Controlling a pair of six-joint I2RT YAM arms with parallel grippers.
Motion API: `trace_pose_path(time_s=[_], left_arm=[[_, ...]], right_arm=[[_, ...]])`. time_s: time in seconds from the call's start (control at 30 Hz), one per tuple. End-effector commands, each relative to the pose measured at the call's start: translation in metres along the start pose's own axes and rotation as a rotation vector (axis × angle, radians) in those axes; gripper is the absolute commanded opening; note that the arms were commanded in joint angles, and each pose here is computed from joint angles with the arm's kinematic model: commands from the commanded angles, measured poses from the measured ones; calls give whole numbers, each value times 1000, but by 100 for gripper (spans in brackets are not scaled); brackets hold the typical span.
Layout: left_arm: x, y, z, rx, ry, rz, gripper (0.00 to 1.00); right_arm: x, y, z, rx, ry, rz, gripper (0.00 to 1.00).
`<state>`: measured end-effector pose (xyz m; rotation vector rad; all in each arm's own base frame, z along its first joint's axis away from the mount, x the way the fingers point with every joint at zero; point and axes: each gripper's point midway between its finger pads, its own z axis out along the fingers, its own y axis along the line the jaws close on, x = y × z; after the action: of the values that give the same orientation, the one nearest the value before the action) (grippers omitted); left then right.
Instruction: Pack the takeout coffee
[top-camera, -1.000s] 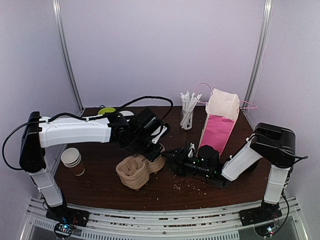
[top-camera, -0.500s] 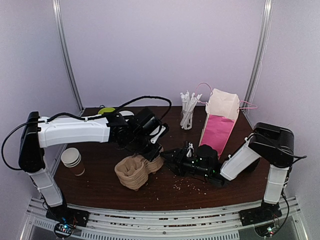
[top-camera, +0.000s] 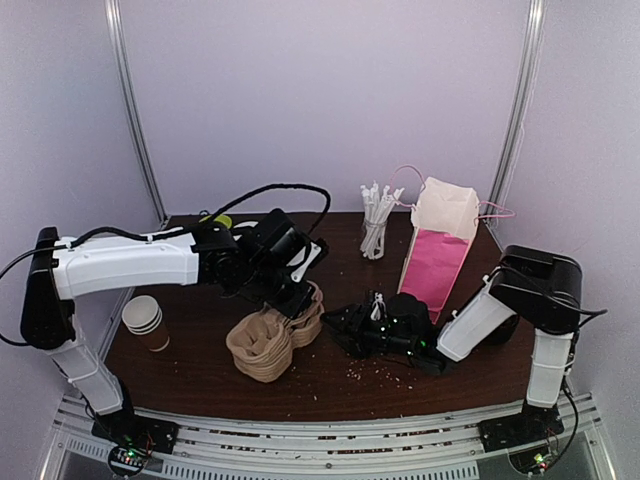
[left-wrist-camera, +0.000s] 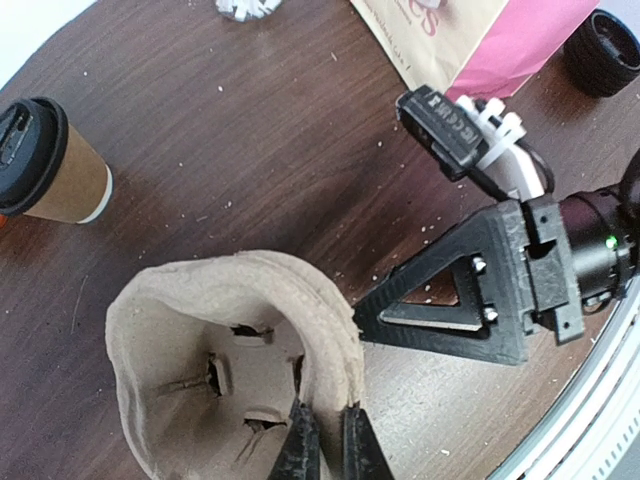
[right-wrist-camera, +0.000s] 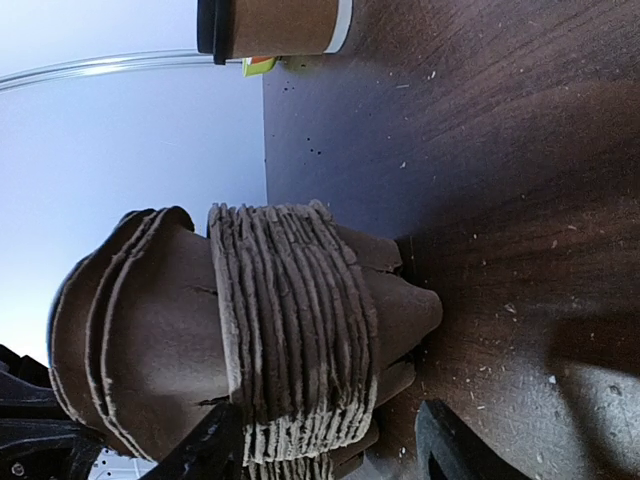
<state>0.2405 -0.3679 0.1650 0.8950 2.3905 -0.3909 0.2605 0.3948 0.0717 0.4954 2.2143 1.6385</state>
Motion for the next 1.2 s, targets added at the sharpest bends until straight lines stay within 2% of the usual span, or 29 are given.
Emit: trace_pose_path(time_s=[0.0, 0.17, 0.33, 0.6, 0.97, 1.17], left_arm=[[-37, -22, -25, 103, -153, -18, 0], [-29, -23, -16, 107, -120, -10, 0], [-21, -20, -6, 85, -85, -6, 0], [-14, -19, 3, 77, -57, 1, 0], [-12, -22, 4, 94, -52, 4, 0], [-11, -25, 5, 111, -46, 7, 18]], right_arm=[[7, -48, -2, 162, 23, 12, 60], [5, -32, -4, 114, 13, -1, 62], [-2, -7, -13, 72, -22, -51, 71], [-12, 41, -32, -36, -78, -134, 80], [-10, 55, -23, -99, -62, -107, 81], [-11, 58, -19, -109, -65, -100, 83]])
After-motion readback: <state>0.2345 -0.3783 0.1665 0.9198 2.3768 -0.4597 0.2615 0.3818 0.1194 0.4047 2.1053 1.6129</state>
